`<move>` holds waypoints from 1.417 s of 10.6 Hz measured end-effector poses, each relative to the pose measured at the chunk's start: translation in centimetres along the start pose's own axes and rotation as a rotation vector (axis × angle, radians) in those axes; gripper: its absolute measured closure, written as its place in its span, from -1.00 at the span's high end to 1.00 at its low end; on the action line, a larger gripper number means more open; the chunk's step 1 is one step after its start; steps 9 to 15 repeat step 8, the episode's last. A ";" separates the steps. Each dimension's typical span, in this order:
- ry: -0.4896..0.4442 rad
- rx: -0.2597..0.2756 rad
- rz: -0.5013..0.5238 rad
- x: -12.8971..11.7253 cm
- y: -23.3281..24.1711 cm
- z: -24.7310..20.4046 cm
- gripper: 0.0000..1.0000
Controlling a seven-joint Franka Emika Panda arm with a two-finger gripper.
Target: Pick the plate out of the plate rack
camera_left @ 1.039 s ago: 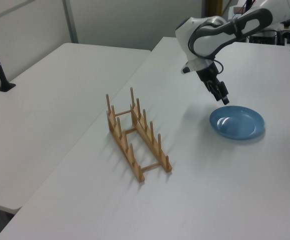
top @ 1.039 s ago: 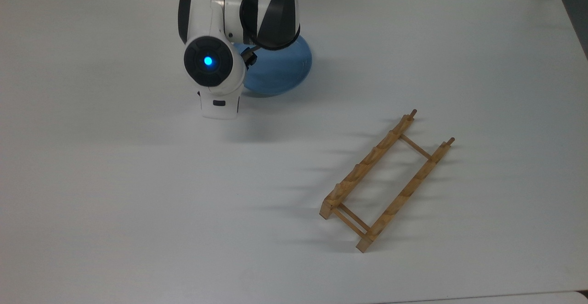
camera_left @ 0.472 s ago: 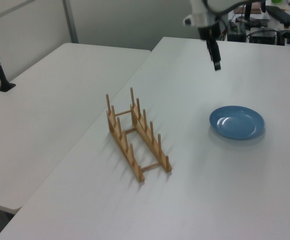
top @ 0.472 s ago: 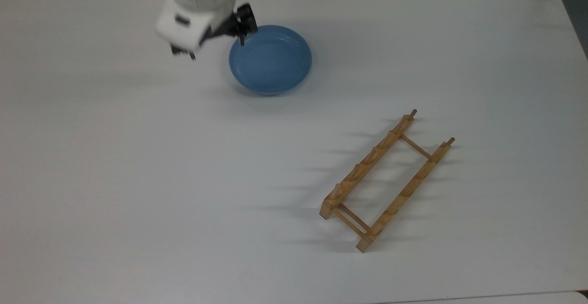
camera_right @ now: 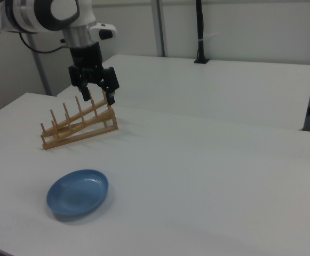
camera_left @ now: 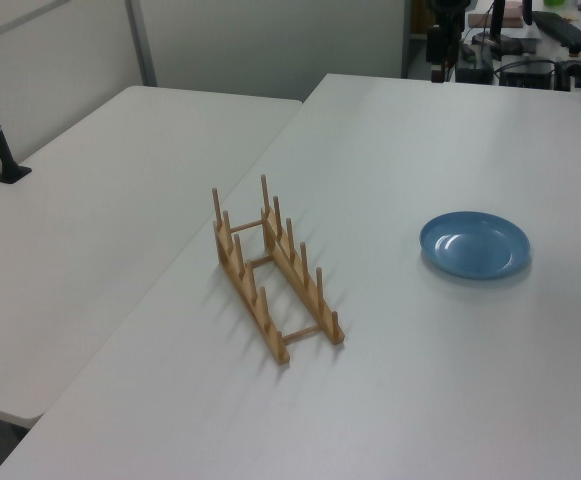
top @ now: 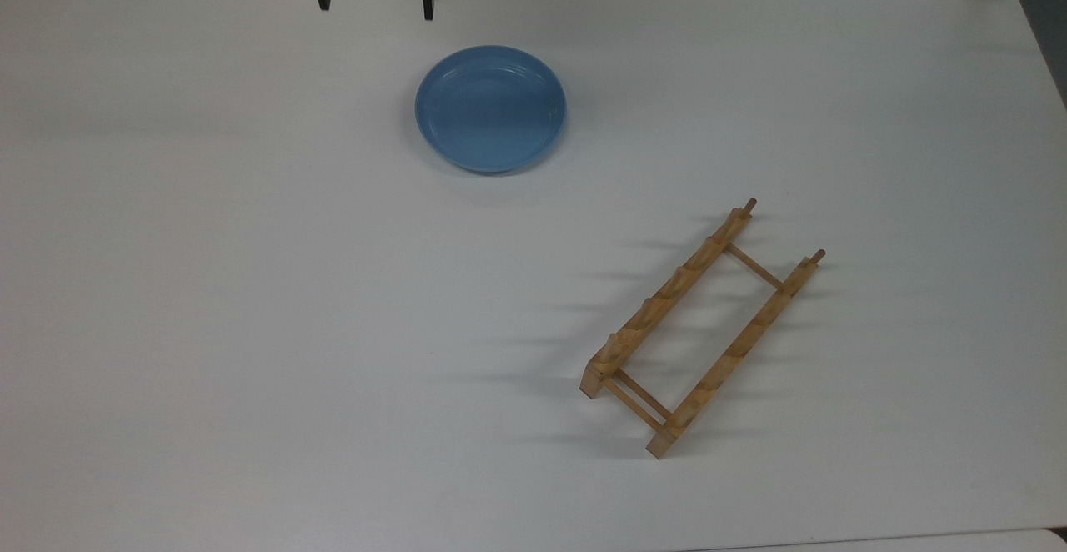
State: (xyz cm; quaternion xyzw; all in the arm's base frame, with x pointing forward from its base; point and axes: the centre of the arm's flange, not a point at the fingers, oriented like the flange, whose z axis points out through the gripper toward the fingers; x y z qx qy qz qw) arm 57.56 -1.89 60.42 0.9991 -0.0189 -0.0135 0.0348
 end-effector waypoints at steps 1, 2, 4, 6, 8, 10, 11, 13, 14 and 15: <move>0.003 0.001 0.013 -0.3 0.1 -0.2 1.00; 0.001 0.001 0.019 -0.3 0.3 -0.1 1.00; -0.005 0.001 0.028 -0.3 0.6 0.1 1.00; -0.006 0.001 0.034 -0.3 0.7 0.2 1.00; -0.007 0.005 0.042 -0.3 1.3 0.2 1.00; -0.007 0.005 0.042 -0.3 1.3 0.2 1.00; -0.007 0.005 0.042 -0.3 1.3 0.2 1.00; -0.007 0.005 0.042 -0.3 1.3 0.2 1.00; -0.007 0.005 0.042 -0.3 1.3 0.2 1.00; -0.007 0.005 0.042 -0.3 1.3 0.2 1.00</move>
